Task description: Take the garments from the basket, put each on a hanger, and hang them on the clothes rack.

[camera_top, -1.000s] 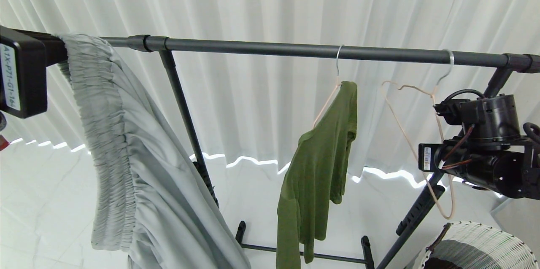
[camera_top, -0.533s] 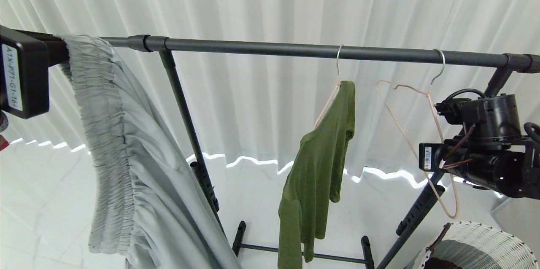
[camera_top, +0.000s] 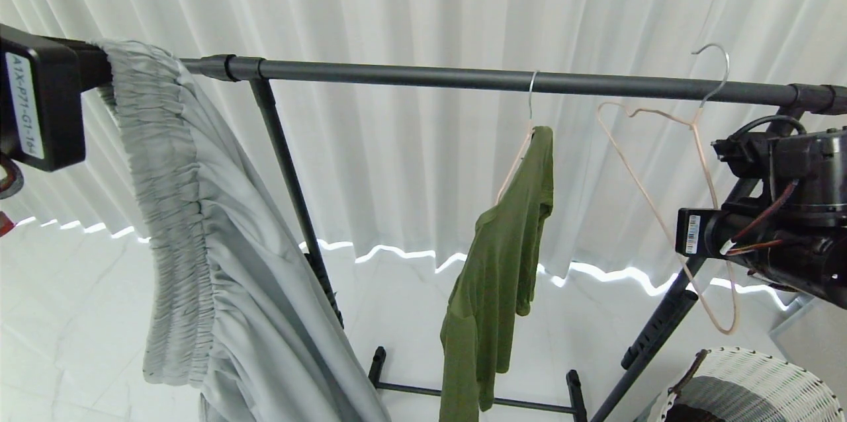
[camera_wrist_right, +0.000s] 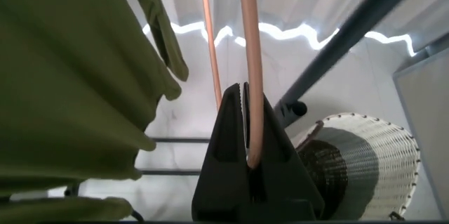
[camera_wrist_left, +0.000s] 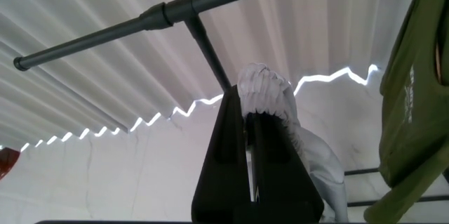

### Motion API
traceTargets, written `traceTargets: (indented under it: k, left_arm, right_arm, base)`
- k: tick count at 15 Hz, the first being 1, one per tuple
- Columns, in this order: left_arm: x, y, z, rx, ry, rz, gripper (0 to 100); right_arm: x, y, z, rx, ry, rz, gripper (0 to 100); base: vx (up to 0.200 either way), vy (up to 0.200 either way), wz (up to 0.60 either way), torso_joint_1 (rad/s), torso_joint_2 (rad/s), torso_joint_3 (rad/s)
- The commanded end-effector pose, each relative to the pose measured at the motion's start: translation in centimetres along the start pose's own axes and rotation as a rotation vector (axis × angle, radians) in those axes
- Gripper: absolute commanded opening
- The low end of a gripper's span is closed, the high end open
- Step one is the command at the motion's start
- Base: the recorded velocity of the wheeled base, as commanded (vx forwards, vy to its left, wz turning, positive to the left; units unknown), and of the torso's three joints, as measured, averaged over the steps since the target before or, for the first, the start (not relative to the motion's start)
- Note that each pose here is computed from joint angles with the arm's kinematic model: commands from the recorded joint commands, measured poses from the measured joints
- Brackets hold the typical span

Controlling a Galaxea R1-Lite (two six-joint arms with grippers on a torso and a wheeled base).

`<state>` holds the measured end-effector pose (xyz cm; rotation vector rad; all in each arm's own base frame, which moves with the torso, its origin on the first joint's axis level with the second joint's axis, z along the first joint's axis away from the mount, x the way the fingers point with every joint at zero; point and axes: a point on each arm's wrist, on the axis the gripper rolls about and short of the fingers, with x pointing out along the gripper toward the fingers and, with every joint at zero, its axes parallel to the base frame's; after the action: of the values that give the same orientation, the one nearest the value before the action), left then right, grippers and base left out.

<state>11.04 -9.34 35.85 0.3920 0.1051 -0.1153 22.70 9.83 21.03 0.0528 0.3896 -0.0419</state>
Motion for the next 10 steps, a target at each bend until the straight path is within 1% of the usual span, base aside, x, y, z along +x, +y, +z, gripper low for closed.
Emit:
traceTargets:
  k: [1, 2, 3, 4, 7, 10]
  left_arm:
    - [0.4, -0.4, -0.5, 0.011, 0.008, 0.0, 0]
    - [0.4, -0.5, -0.5, 0.019, 0.008, 0.0, 0]
    - [0.4, -0.4, -0.6, 0.04, 0.008, 0.002, 0]
    - [0.4, -0.5, -0.6, 0.057, 0.008, 0.002, 0]
    - [0.4, -0.5, -0.5, 0.06, 0.008, 0.002, 0]
    - [0.4, -0.4, -0.5, 0.062, 0.007, 0.002, 0]
  right_arm:
    - [-2.2, -0.6, 0.6, 0.013, -0.036, 0.019, 0]
    - [-3.1, -0.9, 0.6, 0.013, -0.04, 0.026, 0]
    - [-4.0, -1.3, 0.5, 0.01, -0.037, 0.031, 0]
    - [-4.8, -1.6, 0.3, 0.007, -0.034, 0.036, 0]
    - [-6.2, -2.5, -0.6, 0.002, -0.03, 0.04, 0]
    - [-7.1, -3.2, -1.6, -0.031, -0.024, 0.044, 0]
  base:
    - [0.0, 0.0, 0.0, 0.0, 0.0, 0.0]
    - [0.0, 0.0, 0.0, 0.0, 0.0, 0.0]
    - [0.0, 0.0, 0.0, 0.0, 0.0, 0.0]
    - [-0.2, 0.0, 0.0, 0.002, 0.01, 0.007]
    - [-0.2, 0.0, 0.0, 0.009, 0.0, 0.004]
    - [-0.2, 0.0, 0.0, -0.002, 0.0, 0.004]
